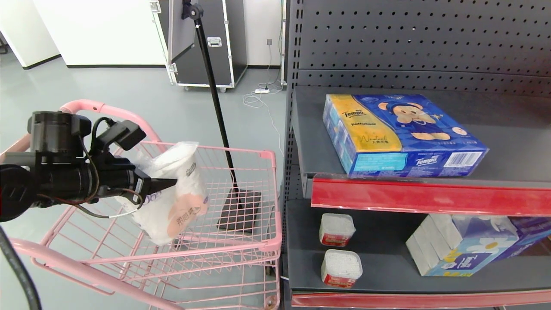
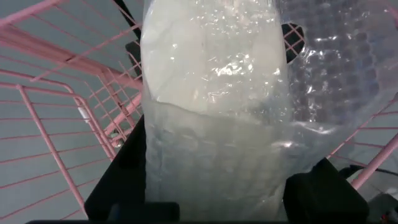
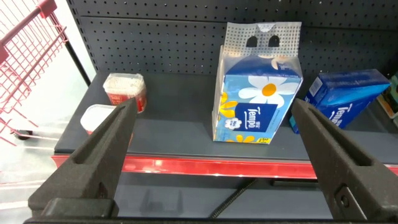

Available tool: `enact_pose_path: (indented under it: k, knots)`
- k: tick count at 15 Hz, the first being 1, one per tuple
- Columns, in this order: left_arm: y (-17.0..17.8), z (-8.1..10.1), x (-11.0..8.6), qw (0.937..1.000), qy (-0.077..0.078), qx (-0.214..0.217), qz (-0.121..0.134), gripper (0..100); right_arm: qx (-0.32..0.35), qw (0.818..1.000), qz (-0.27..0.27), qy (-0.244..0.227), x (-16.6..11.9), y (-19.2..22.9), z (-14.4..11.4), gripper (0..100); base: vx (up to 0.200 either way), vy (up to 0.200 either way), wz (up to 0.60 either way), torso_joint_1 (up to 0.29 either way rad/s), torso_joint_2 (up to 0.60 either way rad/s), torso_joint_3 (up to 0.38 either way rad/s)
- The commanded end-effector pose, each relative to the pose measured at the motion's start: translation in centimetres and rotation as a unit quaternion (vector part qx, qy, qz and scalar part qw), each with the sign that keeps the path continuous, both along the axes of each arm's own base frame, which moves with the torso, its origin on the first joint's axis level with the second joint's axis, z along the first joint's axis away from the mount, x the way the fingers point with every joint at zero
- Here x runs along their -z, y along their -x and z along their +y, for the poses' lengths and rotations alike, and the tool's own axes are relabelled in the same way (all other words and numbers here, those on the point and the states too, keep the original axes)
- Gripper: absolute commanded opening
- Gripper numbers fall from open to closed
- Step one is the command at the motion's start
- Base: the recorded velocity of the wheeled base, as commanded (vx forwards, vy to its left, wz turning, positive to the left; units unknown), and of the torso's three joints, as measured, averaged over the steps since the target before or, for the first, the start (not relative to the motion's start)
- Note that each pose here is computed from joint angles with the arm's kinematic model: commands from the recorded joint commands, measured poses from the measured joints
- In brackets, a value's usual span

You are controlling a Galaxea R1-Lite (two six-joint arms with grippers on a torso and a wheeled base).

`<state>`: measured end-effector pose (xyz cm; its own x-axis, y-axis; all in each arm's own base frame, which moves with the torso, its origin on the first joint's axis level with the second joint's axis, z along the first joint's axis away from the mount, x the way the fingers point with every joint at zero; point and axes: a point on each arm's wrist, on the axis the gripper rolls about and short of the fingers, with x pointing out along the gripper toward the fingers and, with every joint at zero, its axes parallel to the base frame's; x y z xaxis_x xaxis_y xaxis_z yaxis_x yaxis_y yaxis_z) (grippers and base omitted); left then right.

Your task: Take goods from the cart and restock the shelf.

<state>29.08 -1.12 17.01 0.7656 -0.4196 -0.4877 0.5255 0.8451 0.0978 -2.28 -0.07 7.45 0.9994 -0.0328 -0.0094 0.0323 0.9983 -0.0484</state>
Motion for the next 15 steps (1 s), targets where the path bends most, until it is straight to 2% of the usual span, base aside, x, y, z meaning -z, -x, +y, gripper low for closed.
enact_pose_path:
  k: [1, 4, 7, 8, 9, 11, 14, 15]
  knots:
    - [1.6, 0.2, -2.7, 0.9987, 0.018, -0.014, -0.045, 0, 0.0, 1.0, 0.0, 0.0, 0.0, 0.0, 0.0, 100, 0.0, 0.0, 0.0, 0.0, 0.0, 0.0]
    - [4.3, 0.7, -4.9, 0.9957, 0.04, -0.033, -0.077, 0, 0.0, 1.0, -0.001, 0.0, 0.0, 0.0, 0.0, 100, 0.0, 0.0, 0.0, 0.0, 0.0, 0.0]
    - [6.8, 1.1, -6.1, 0.9923, 0.049, -0.052, -0.101, 0, 0.0, 1.0, -0.001, 0.0, 0.0, 0.0, 0.0, 100, 0.0, 0.0, 0.0, 0.0, 0.0, 0.0]
    - [7.5, 1.1, -6.6, 0.9909, 0.055, -0.055, -0.11, 0, 0.0, 1.0, 0.0, 0.0, 0.0, 0.0, 0.0, 100, 0.0, 0.0, 0.0, 0.0, 0.0, 0.0]
    - [8.5, 1.3, -7.2, 0.9883, 0.069, -0.064, -0.12, 0, 0.0, 1.0, 0.0, 0.0, 0.0, 0.0, 0.0, 100, 0.0, 0.0, 0.0, 0.0, 0.0, 0.0]
    - [9.2, 1.4, -7.7, 0.9858, 0.08, -0.072, -0.129, 0, 0.0, 1.0, 0.0, 0.0, 0.0, 0.0, 0.0, 100, 0.0, 0.0, 0.0, 0.0, 0.0, 0.0]
    - [11.4, 1.8, -8.4, 0.9805, 0.086, -0.085, -0.155, 0, 0.0, 1.0, 0.001, -0.002, 0.0, 0.0, 0.0, 100, 0.0, 0.0, 0.0, 0.0, 0.0, 0.0]
    - [12.2, 1.8, -8.6, 0.9783, 0.094, -0.09, -0.162, 0, 0.001, 1.0, 0.001, -0.002, 0.0, 0.0, 0.0, 100, 0.0, 0.0, 0.0, 0.0, 0.0, 0.0]
